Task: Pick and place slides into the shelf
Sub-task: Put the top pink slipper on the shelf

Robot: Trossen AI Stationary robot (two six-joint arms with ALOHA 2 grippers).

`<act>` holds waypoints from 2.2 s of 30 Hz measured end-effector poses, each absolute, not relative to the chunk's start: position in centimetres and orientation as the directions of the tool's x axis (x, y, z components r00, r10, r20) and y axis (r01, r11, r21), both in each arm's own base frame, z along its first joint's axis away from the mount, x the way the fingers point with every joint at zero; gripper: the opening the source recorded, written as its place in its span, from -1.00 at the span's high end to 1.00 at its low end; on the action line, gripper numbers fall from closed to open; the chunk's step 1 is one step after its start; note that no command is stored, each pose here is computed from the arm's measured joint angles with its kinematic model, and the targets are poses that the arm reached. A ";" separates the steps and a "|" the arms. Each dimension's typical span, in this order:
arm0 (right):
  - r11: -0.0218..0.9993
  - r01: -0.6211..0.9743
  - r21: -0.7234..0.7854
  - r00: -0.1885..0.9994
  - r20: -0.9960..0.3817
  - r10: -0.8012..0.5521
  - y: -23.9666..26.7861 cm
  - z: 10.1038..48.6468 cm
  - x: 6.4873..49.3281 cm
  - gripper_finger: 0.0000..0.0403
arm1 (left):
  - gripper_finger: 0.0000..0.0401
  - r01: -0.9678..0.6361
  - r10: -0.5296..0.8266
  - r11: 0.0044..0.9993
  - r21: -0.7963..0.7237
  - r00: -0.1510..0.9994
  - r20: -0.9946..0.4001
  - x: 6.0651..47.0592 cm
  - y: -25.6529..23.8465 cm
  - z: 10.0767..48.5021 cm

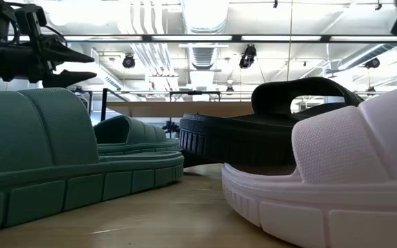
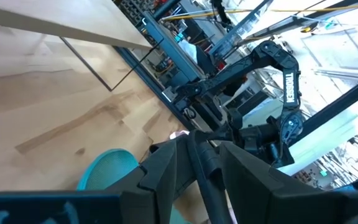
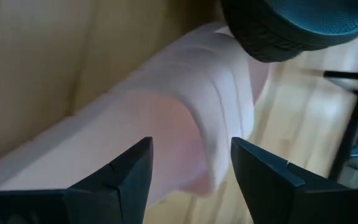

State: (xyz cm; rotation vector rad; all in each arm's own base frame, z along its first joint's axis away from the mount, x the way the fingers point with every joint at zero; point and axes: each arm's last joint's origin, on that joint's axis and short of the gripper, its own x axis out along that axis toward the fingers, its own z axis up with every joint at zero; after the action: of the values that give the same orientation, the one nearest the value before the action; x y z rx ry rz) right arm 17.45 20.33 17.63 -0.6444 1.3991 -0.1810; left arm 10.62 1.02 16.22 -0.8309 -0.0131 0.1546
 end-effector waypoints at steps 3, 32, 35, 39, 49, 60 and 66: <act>0.799 -0.243 -0.549 0.193 -0.835 -0.515 19.7 17.2 17.6 -0.03 | 0.45 -0.133 0.142 0.663 -0.736 0.989 -0.051 10.6 1.0 16.2; 0.881 0.126 -0.457 -0.043 -0.889 -0.455 19.7 21.1 18.5 0.94 | 0.45 -0.140 0.144 0.661 -0.737 0.988 -0.059 10.7 1.0 16.1; 0.855 0.222 -0.468 -0.037 -0.880 -0.473 20.2 23.6 18.5 0.94 | 0.45 -0.140 0.144 0.661 -0.737 0.988 -0.060 10.7 1.0 16.1; 0.866 0.347 -0.360 0.108 -0.902 -0.418 20.8 26.7 19.5 0.94 | 0.45 -0.141 0.144 0.661 -0.737 0.988 -0.059 10.7 1.0 16.1; 0.740 0.584 -0.333 0.433 -0.644 -0.631 16.6 32.1 25.0 0.94 | 0.45 -0.138 0.144 0.662 -0.736 0.988 -0.056 10.7 1.0 16.3; 0.480 0.583 -0.656 0.166 -0.482 -0.860 3.3 33.7 30.3 0.94 | 0.45 -0.136 0.145 0.663 -0.736 0.988 -0.053 10.7 1.0 16.3; 0.526 0.596 -0.607 0.148 -0.561 -0.814 -4.1 34.6 32.7 0.94 | 0.45 -0.149 0.167 0.661 -0.735 0.985 -0.050 10.7 1.1 16.4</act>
State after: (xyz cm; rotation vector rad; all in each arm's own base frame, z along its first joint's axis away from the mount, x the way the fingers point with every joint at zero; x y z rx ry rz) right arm 32.74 -4.11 34.64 -0.2646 0.9876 -1.0310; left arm 10.66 1.10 16.39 -0.8297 -0.0229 0.1792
